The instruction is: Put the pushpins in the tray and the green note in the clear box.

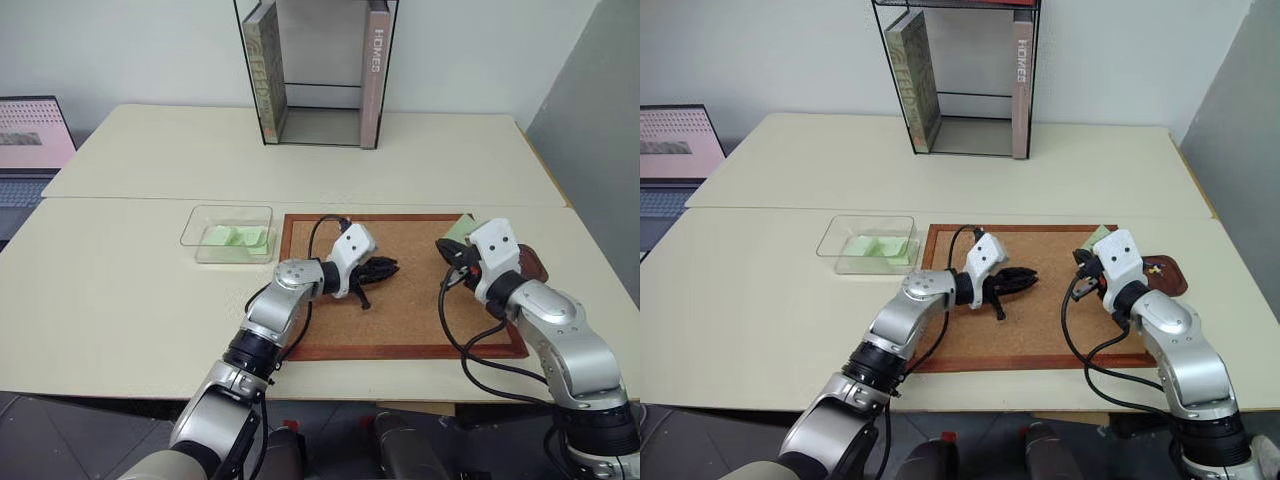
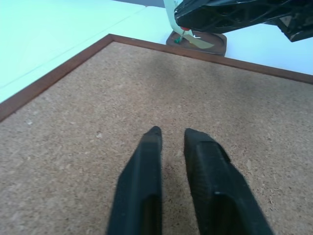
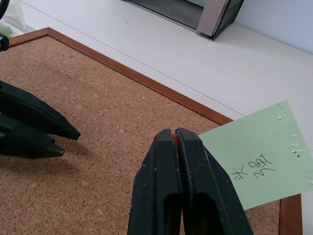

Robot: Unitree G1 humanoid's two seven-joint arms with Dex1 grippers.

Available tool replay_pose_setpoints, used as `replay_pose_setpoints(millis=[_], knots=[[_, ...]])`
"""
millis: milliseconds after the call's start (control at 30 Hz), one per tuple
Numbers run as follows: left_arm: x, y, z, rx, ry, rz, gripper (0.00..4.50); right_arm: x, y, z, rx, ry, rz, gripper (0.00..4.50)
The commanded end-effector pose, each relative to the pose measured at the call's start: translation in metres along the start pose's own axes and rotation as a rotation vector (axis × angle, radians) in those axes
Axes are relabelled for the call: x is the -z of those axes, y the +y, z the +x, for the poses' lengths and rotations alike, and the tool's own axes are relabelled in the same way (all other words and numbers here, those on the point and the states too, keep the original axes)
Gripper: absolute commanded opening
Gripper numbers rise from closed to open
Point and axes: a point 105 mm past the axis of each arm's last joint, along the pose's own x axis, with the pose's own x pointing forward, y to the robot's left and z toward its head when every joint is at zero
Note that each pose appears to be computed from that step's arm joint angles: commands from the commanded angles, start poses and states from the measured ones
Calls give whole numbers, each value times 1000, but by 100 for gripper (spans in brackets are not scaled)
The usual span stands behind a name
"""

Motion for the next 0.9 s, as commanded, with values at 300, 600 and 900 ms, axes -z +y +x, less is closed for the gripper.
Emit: replay_pose_setpoints(millis=[300, 600, 900], knots=[[-34, -24, 14, 75, -161, -42, 345, -54, -18, 2, 103, -147, 195, 0], [-48, -26, 35, 52, -229, -181, 364, -66, -4, 5, 76, -152, 253, 0], [-53, -11, 51, -18, -253, -273, 364, -69, 6, 5, 51, -148, 268, 0]])
